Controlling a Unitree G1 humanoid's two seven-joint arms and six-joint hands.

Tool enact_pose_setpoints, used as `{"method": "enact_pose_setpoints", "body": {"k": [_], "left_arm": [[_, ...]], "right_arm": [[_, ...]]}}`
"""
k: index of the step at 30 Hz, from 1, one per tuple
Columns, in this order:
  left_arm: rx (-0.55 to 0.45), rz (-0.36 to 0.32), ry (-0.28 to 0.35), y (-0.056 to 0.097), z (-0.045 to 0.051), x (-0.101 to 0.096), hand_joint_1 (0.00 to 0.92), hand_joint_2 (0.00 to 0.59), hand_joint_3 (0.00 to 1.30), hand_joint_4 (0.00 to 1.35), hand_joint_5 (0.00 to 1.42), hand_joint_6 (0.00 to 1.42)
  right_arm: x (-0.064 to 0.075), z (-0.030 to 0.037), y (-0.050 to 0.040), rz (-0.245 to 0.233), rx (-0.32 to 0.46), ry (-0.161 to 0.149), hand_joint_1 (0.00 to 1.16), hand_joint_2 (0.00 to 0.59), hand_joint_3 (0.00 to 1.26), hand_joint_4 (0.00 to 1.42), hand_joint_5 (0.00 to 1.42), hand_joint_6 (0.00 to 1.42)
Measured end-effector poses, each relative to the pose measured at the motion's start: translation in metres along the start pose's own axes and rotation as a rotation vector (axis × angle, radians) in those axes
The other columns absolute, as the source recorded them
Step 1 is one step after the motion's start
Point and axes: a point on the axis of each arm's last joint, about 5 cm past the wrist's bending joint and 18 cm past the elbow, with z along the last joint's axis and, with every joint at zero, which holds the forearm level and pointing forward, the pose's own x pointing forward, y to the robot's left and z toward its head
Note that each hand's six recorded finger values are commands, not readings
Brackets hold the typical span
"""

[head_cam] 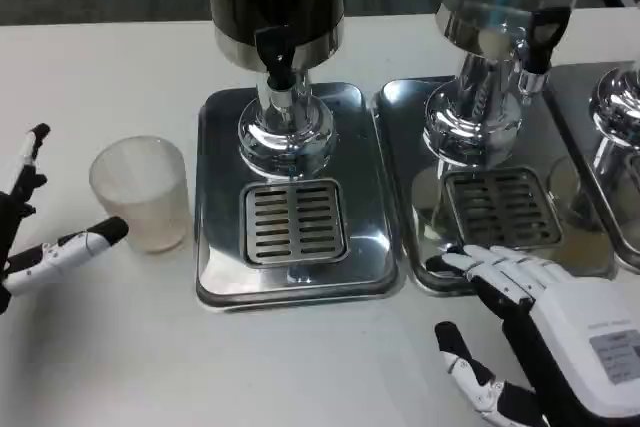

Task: Grasp the cup under the faucet to collect the drink, then remove the cup.

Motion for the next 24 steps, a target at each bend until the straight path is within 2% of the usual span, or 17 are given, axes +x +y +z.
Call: {"method": "enact_pose_setpoints", "body": {"k": [10, 16, 24], "left_arm": [[0.019, -0.029, 0.022, 0.0, 0.0036, 0.015, 0.139, 0.0, 0.0, 0.0, 0.23, 0.4], [0.015, -0.051, 0.026, -0.002, 0.0069, 0.022, 0.139, 0.0, 0.0, 0.02, 0.34, 0.61], [0.01, -0.095, 0.011, -0.006, 0.0127, 0.029, 0.144, 0.001, 0.0, 0.03, 0.36, 0.63]], "right_arm": [[0.001, 0.0011, 0.0005, -0.001, 0.006, -0.004, 0.42, 0.461, 0.33, 0.25, 0.25, 0.3], [0.001, 0.0021, 0.0013, 0.001, 0.012, -0.003, 0.42, 0.461, 0.33, 0.25, 0.25, 0.3], [0.002, 0.0037, 0.001, -0.004, 0.016, 0.003, 0.42, 0.461, 0.33, 0.25, 0.25, 0.3]]}}
